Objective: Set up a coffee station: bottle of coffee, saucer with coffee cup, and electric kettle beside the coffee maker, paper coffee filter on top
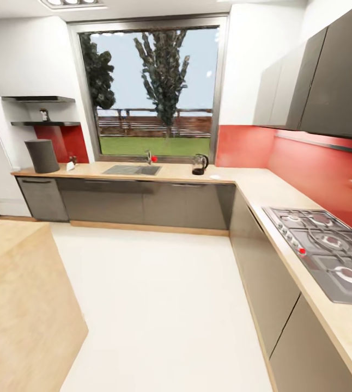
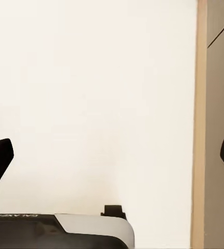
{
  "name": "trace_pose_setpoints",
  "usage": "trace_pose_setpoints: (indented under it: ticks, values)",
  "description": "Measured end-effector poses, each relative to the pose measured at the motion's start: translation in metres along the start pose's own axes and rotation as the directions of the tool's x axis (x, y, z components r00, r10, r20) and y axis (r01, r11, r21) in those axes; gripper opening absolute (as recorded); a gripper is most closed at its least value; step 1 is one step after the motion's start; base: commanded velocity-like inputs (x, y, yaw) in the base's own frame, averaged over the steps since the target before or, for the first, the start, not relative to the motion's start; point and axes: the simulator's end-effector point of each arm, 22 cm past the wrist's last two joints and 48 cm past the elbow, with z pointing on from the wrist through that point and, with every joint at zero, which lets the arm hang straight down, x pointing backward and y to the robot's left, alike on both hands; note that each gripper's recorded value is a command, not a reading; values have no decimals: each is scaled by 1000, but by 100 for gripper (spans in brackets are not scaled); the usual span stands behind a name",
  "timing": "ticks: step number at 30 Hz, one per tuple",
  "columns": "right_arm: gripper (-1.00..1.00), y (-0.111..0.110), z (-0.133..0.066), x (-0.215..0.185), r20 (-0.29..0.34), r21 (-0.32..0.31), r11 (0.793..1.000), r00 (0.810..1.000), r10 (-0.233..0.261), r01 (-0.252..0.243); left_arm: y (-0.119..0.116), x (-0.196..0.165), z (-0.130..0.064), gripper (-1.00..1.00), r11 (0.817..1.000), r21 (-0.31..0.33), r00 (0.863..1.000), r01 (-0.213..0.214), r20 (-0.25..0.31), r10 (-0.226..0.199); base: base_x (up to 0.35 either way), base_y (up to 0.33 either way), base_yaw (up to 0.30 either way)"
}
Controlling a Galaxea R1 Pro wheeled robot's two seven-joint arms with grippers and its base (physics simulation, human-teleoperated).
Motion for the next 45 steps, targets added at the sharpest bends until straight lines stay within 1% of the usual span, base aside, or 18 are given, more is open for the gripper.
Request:
trace_pose_setpoints:
  ticks: [8, 18, 45]
  values:
    - [100, 0, 0, 0, 0, 1, 1000, 1000, 0, 0, 0, 0, 0, 100, 1000, 0, 1000, 0, 0, 0, 336, 0, 40]
    - [100, 0, 0, -1, 2, 2, 1000, 1000, 1, -1, 3, -1, 0, 100, 1000, -4, 1000, -2, 2, 2, 336, 0, 195]
    - [100, -2, 0, 1, -2, 3, 1000, 1000, -1, 1, 4, -1, 0, 100, 1000, -5, 1000, 1, 2, -1, 336, 0, 6]
